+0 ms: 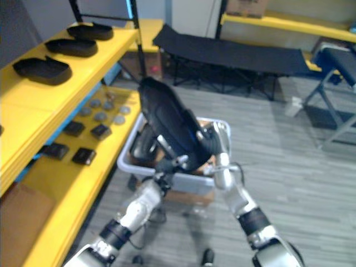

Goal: Walk over and take plastic housings, then place them on the shelf

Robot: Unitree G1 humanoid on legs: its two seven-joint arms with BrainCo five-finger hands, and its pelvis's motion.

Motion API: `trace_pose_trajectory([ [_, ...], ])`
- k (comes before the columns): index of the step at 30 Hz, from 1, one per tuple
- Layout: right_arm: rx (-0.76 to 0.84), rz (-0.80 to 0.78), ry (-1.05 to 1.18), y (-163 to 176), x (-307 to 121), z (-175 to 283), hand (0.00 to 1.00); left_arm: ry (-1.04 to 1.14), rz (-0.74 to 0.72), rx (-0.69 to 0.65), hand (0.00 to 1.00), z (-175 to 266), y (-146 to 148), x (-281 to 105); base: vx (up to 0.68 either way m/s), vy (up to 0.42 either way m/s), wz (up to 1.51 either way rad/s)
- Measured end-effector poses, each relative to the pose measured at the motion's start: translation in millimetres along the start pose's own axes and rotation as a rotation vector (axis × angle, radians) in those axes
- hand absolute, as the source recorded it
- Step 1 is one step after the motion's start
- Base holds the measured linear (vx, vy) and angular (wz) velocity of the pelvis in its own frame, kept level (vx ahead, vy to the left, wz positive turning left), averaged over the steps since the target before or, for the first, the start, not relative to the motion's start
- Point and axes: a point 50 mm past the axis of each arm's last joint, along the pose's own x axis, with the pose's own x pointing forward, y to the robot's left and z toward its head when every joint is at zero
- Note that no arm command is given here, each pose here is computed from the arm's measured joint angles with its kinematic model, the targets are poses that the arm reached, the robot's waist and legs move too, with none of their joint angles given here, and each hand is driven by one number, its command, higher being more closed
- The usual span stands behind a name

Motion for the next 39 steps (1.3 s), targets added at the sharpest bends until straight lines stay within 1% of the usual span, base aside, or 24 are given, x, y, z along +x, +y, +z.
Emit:
trace_pose_trajectory([
  [3, 0.035, 0.041, 0.011, 11.6, -13.7, 2.0, 1.0, -0.149, 0.086, -0.015, 0.0, 22.4, 13.7, 1.6, 0.0, 0.0, 0.0],
  [6, 0.068, 0.064, 0.018, 21.4, -19.1, 5.9, 1.0, -0.195, 0.136, -0.02, 0.0, 25.9, 24.3, -1.6, 0.0, 0.0, -0.02],
  [7, 0.072, 0.068, 0.02, 22.5, -19.7, 6.2, 1.0, -0.198, 0.144, -0.025, 1.0, 25.1, 26.1, -2.6, 0.0, 0.0, 0.0],
  [11, 0.083, 0.084, 0.044, 26.6, -27.6, 3.5, 1.0, -0.209, 0.182, -0.072, 1.0, 22.9, 32.7, -4.7, 0.0, 0.0, 0.0],
  [18, 0.092, 0.083, 0.042, 28.6, -32.0, 5.5, 1.0, -0.209, 0.194, -0.069, 1.0, 23.6, 41.2, -3.6, 0.0, 0.0, -0.01],
  [19, 0.095, 0.092, 0.038, 31.0, -32.8, 6.9, 1.0, -0.2, 0.182, -0.05, 1.0, 23.2, 41.4, -3.3, 0.0, 0.0, 0.0],
  [20, 0.097, 0.094, 0.037, 31.7, -33.1, 7.4, 1.0, -0.192, 0.18, -0.047, 0.0, 22.5, 41.3, -3.1, 0.0, 0.0, 0.0],
  [25, 0.088, 0.08, 0.039, 29.1, -32.8, 5.6, 1.0, -0.039, 0.112, 0.026, 0.0, 8.9, 42.9, -0.8, 0.0, 0.0, -0.01],
  [27, 0.076, 0.084, 0.039, 27.2, -33.0, 3.7, 1.0, 0.057, 0.088, 0.084, 0.0, -1.8, 48.0, -1.0, 0.0, 0.0, -0.06],
  [36, 0.021, 0.102, 0.039, 19.1, -34.2, -4.1, 1.0, 0.19, 0.007, 0.192, 0.0, -15.3, 52.7, -4.6, -0.01, 0.001, -0.04],
  [37, 0.017, 0.1, 0.033, 17.3, -33.8, -3.7, 1.0, 0.202, 0.0, 0.198, 1.0, -17.4, 51.7, -5.1, 0.0, 0.0, 0.0],
  [39, 0.009, 0.097, 0.027, 14.6, -33.1, -3.8, 1.0, 0.222, -0.027, 0.214, 1.0, -20.0, 51.0, -6.1, 0.0, 0.0, 0.0],
])
